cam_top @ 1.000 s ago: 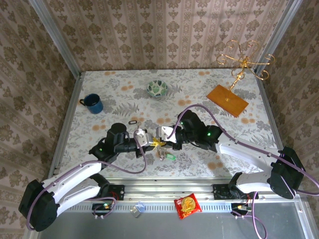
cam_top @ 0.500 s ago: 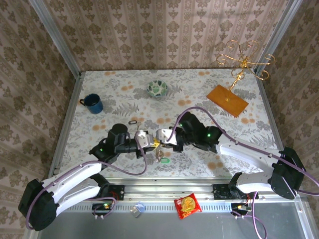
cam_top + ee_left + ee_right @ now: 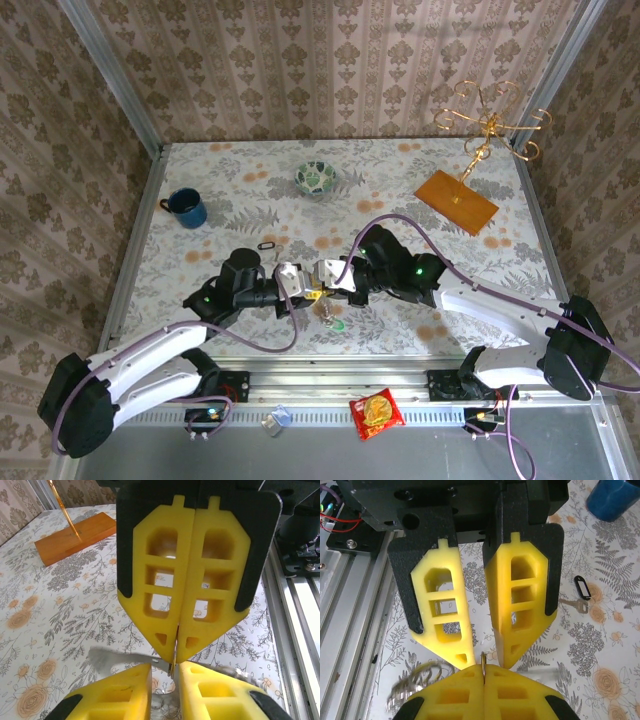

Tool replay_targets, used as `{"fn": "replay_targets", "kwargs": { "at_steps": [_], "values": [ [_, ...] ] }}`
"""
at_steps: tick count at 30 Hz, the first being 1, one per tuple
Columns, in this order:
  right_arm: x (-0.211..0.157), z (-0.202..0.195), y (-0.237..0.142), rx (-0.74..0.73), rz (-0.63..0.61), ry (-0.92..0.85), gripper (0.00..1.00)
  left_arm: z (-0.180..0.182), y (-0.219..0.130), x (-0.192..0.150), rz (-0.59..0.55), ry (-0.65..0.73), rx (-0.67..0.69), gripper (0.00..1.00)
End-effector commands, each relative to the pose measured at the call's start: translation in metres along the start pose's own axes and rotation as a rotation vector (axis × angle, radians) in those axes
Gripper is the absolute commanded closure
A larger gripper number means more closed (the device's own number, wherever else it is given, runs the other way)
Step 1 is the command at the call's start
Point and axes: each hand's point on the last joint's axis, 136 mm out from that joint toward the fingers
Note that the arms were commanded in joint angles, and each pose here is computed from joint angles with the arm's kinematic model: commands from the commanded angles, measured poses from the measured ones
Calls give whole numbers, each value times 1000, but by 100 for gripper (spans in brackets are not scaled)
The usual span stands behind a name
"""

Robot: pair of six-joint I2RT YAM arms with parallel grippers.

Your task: Put the keys on the keyring

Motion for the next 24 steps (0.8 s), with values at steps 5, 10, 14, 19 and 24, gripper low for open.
{"fn": "replay_targets", "kwargs": {
  "at_steps": [5,10,14,19,24],
  "values": [
    [5,6,2,16,-28,-3,99,3,-3,29,-88,75,-2,100],
    [-8,2,-7,-36,21,-18,79,2,-4,28,-86,83,5,100],
    [-16,0,-21,-68,46,-22,73,3,-3,25,-69,82,7,100],
    [-24,-2,-34,-117,63,-20,72,4,-3,25,-59,84,9,100],
    [-22,-1,-37,-126,37,-4,72,3,-3,25,-58,88,4,100]
  ]
}}
Point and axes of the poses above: each hand's point on the last joint's axis, 136 mm out from that joint toward the fingers, its own y axis out along the fingers, its own z axis along the line the jaws close on, x = y × z, and after that the axes turned 6 degrees about y, right-handed
